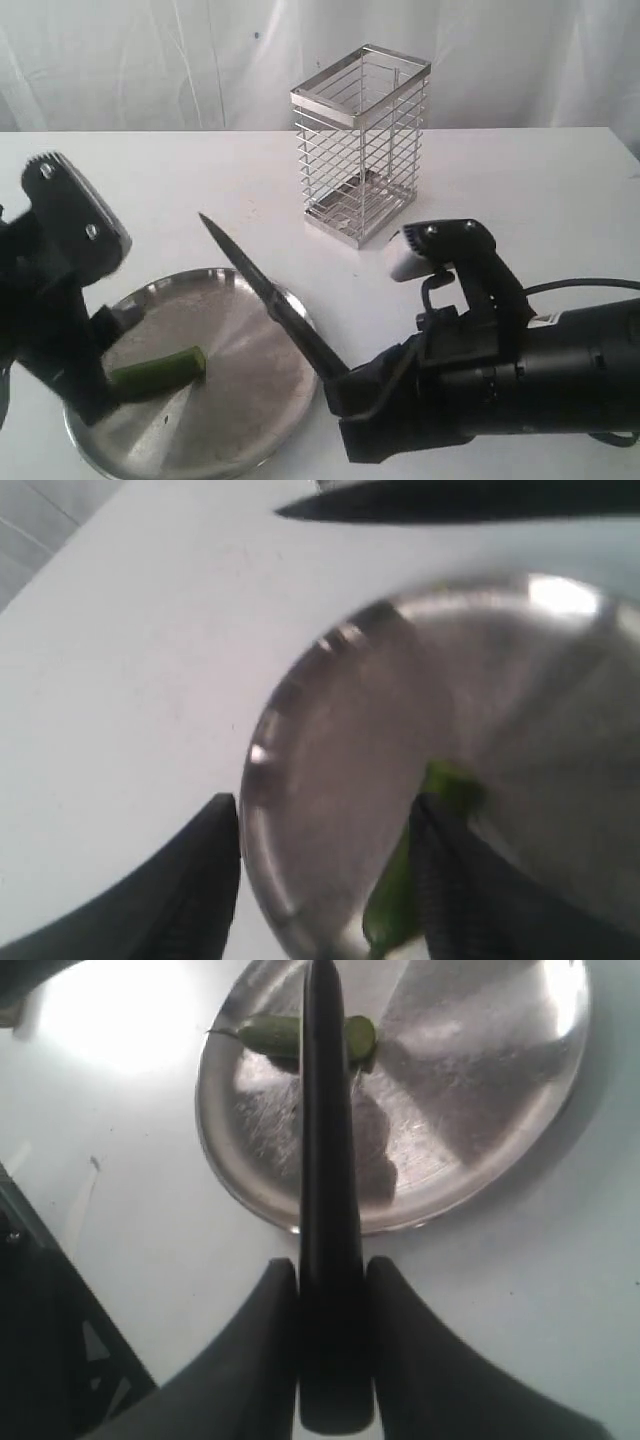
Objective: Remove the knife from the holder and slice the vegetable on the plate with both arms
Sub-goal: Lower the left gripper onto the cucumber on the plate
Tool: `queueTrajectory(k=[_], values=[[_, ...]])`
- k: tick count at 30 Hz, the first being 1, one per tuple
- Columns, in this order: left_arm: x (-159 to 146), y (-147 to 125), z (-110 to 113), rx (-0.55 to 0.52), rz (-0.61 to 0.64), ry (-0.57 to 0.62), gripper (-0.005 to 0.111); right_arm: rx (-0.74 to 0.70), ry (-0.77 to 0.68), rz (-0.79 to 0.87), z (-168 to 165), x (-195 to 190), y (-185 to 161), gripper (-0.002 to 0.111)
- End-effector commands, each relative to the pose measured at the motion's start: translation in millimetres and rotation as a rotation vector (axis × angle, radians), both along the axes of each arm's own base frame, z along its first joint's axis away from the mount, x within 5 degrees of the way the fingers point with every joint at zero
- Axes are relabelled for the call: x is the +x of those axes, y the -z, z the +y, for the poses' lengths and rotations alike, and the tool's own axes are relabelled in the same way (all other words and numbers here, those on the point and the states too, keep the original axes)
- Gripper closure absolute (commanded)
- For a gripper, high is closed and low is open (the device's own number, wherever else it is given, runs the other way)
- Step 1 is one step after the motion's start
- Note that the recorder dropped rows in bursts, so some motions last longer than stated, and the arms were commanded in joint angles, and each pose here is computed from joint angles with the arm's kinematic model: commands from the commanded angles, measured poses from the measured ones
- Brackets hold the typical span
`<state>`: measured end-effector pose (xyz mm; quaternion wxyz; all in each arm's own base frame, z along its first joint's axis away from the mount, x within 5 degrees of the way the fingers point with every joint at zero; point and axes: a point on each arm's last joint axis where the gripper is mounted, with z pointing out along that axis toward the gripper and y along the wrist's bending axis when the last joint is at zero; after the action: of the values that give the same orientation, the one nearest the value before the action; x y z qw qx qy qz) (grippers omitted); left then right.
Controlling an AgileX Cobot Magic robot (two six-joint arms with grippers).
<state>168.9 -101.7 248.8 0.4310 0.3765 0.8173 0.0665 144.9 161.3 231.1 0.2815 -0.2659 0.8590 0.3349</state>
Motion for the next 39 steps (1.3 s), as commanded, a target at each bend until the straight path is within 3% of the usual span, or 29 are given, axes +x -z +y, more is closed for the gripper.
queueTrajectory(k=[1,4,9,17,24,28,30,34,39], values=[[-19,20,-7,0.209,0.228,0.157,0.052,-0.009,0.028,-0.062,3,0,-2,0.108],[-22,23,-13,0.233,0.335,0.209,0.052,-0.009,0.021,-0.058,3,-1,-2,0.108],[-12,23,-20,0.313,0.436,0.172,0.052,-0.002,-0.022,-0.014,5,-6,-1,0.108],[17,35,-37,0.436,0.492,0.207,0.052,0.008,-0.032,0.004,6,-8,-2,0.108],[42,44,-24,0.352,0.544,0.168,0.057,0.006,-0.031,-0.002,6,-8,-2,0.108],[53,46,-17,0.153,0.582,0.206,0.061,0.003,-0.034,-0.012,5,-7,-2,0.108],[55,46,-14,0.113,0.595,0.243,0.061,0.003,-0.034,-0.012,5,-7,-2,0.108],[62,59,-11,0.121,0.627,0.256,0.054,0.003,-0.039,-0.008,6,-8,-2,0.108],[70,80,-11,0.191,0.657,0.271,0.054,0.004,-0.044,-0.004,6,-8,-2,0.108]])
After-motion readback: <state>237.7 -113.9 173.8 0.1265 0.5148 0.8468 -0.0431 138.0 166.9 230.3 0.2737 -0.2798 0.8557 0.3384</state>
